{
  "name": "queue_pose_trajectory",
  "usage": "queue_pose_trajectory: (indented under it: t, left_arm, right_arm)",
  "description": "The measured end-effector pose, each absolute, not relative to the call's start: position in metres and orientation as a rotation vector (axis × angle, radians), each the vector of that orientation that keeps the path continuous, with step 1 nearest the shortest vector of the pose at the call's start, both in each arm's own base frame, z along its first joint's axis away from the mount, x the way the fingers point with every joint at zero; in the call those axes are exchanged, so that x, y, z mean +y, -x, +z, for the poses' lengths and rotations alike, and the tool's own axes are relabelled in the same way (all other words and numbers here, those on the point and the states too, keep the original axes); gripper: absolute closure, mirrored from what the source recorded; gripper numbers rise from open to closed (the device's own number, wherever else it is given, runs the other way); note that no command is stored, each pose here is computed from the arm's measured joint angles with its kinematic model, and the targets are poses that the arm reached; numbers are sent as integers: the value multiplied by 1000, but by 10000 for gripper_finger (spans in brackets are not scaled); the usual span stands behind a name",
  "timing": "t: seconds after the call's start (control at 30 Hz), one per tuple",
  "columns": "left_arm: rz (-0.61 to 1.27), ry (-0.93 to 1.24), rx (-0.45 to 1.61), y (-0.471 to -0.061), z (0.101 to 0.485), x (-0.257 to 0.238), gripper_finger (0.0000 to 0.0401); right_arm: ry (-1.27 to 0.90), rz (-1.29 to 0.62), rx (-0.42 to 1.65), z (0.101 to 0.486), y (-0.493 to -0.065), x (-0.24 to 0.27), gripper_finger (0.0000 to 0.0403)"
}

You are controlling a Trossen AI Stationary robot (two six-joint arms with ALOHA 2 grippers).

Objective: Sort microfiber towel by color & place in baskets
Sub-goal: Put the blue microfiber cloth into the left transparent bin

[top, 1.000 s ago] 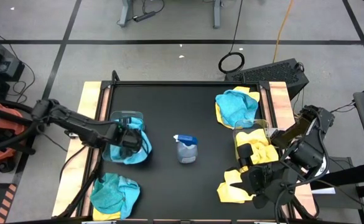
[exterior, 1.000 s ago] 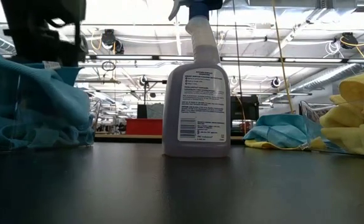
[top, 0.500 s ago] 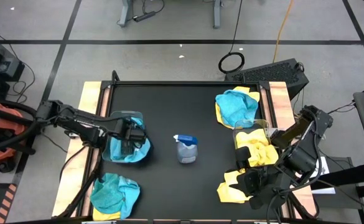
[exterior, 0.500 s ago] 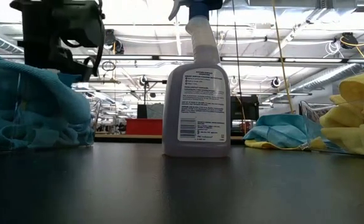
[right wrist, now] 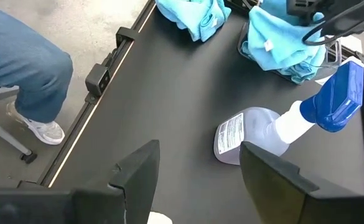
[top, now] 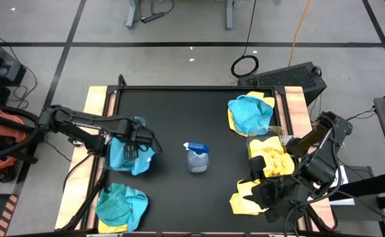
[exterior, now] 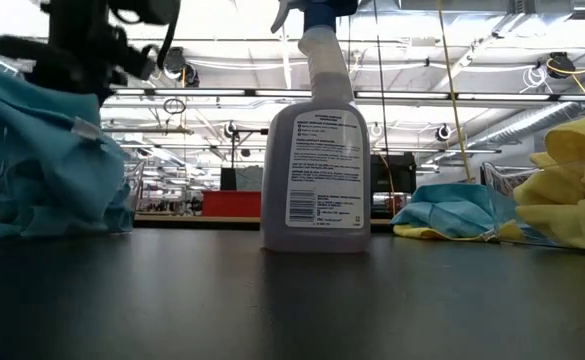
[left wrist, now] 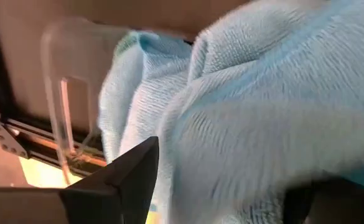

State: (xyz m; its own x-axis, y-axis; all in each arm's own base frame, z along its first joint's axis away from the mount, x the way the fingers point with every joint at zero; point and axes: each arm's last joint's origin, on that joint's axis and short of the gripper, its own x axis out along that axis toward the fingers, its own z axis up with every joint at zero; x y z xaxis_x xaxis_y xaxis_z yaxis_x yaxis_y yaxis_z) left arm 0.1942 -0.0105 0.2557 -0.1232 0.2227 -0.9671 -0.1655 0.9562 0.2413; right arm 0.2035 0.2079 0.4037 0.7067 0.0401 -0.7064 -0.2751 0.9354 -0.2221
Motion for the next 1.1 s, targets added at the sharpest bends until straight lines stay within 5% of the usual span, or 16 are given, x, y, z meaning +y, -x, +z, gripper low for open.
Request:
queue_pose_trajectory:
  t: [0.43, 0.57, 0.8, 1.1]
  left_arm:
    - [369, -52, 1707, -189, 271, -10, 168]
    - [370, -53, 1715, -188, 271, -10, 224]
    - [361, -53, 1708, -189, 271, -10, 385]
    - [499, 81, 1681, -190, 271, -2, 394]
  right_arm:
    - [326, 194, 747, 405, -205, 210, 188]
    - [339, 213, 717, 407, -207, 212, 188]
    - [356, 239, 659, 411, -211, 214, 188]
    - [528, 291, 572, 399, -245, 230, 188]
